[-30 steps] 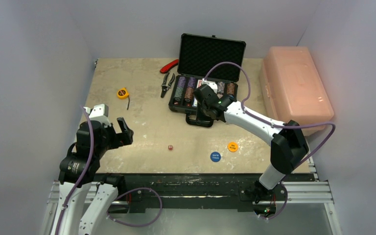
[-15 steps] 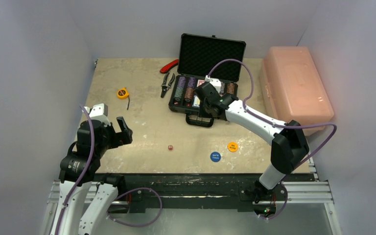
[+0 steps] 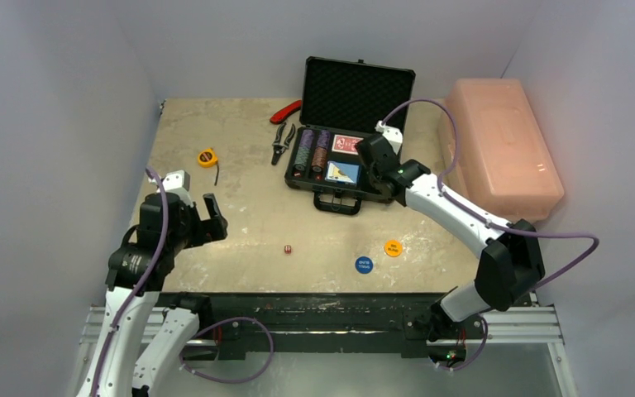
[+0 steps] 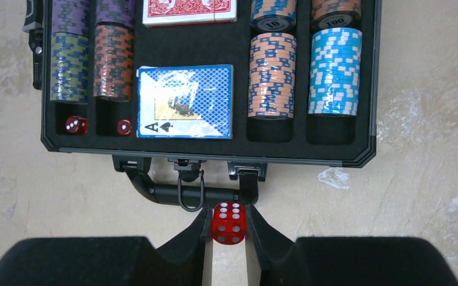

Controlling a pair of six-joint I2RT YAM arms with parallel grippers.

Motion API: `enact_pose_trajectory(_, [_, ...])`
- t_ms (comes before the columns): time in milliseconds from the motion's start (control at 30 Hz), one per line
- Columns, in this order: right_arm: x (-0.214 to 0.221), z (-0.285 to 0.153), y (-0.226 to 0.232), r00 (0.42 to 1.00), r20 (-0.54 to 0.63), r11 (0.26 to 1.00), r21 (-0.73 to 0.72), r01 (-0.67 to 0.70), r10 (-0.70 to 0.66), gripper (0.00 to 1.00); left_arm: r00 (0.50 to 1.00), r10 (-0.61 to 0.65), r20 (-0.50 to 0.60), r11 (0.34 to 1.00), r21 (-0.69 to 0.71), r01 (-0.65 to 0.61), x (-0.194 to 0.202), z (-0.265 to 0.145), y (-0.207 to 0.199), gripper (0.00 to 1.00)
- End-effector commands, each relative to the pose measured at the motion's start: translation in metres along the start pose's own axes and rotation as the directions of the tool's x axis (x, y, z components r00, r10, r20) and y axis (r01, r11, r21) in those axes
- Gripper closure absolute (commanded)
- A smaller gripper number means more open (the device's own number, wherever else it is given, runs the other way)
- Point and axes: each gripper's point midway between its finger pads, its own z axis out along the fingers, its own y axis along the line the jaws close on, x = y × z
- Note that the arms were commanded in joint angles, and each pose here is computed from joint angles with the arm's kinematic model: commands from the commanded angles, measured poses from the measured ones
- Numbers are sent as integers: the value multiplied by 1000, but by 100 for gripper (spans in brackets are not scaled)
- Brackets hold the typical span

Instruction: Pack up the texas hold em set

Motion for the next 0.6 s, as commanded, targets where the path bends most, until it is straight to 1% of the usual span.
enact_pose_trajectory(0, [-14, -5, -6, 996, 85, 999, 6, -36, 35, 100, 1000, -25, -2, 999, 31, 25, -9, -4, -9, 0])
enact_pose_trajectory(167, [-19, -4, -24, 990, 116, 995, 59, -84, 77, 100, 999, -3, -40, 1000, 29, 5, -3, 0, -9, 1])
enact_pose_trajectory(267, [-24, -4, -34, 985, 139, 989, 89, -119, 106, 100, 1000, 3, -29, 998, 61, -1, -1, 4, -13, 2])
enact_pose_trajectory(400, [-30, -5, -44, 976, 166, 979, 121, -162, 141, 100, 1000, 5, -10, 998, 70, -4, -2, 6, -13, 2])
enact_pose_trajectory(567, [-31, -2, -55, 970, 170, 967, 159, -201, 173, 100, 1000, 5, -1, 997, 73, -5, -3, 6, -14, 2])
